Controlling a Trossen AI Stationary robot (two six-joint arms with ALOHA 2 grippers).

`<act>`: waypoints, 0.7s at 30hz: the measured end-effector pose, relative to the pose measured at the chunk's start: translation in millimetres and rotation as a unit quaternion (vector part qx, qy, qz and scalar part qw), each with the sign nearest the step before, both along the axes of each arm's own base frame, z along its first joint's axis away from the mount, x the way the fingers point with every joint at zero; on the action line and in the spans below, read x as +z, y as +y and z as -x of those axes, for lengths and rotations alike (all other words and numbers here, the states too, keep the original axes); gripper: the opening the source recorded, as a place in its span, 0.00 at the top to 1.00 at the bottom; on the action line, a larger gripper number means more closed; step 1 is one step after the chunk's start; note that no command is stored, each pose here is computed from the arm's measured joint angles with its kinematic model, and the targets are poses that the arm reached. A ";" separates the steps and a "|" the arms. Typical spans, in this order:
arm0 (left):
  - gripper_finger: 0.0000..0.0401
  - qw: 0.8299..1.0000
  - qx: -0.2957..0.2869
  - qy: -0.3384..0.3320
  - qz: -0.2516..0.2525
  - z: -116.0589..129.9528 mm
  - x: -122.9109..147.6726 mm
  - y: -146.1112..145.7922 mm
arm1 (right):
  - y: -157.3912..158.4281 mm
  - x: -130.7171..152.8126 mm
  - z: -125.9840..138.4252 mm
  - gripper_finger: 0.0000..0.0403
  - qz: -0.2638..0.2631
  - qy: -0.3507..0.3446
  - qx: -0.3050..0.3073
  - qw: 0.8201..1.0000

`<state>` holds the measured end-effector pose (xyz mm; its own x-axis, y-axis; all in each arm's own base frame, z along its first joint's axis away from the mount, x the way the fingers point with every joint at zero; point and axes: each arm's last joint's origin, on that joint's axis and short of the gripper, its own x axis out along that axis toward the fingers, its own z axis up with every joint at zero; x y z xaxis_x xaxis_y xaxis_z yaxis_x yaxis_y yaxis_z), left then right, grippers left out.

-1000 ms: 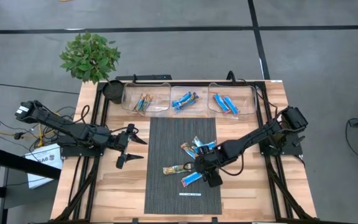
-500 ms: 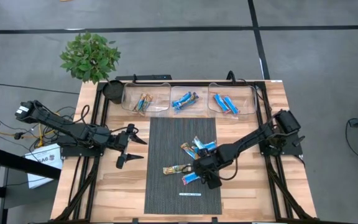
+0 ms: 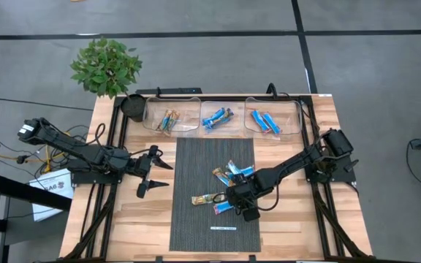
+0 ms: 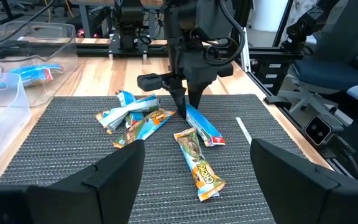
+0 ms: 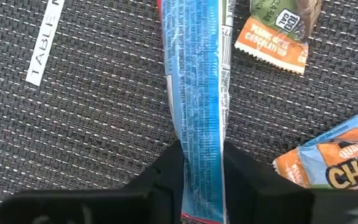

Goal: Pick and place Granola Bars by type
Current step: Put the red granola bar into the right transparent bin

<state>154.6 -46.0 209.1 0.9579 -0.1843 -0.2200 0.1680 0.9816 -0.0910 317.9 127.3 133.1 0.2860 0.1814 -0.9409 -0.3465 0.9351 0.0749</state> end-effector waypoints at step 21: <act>0.29 1.000 0.001 0.002 0.003 0.0 -0.2 0.0 | -17.3 66.0 -4.4 0.83 -0.047 -0.103 0.006 0.994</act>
<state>154.5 -46.0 208.9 0.9574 -0.1845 -0.2222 0.1665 0.9812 -0.0974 322.3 110.1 199.1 0.4674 0.2700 -0.8418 -0.3744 0.9231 0.0882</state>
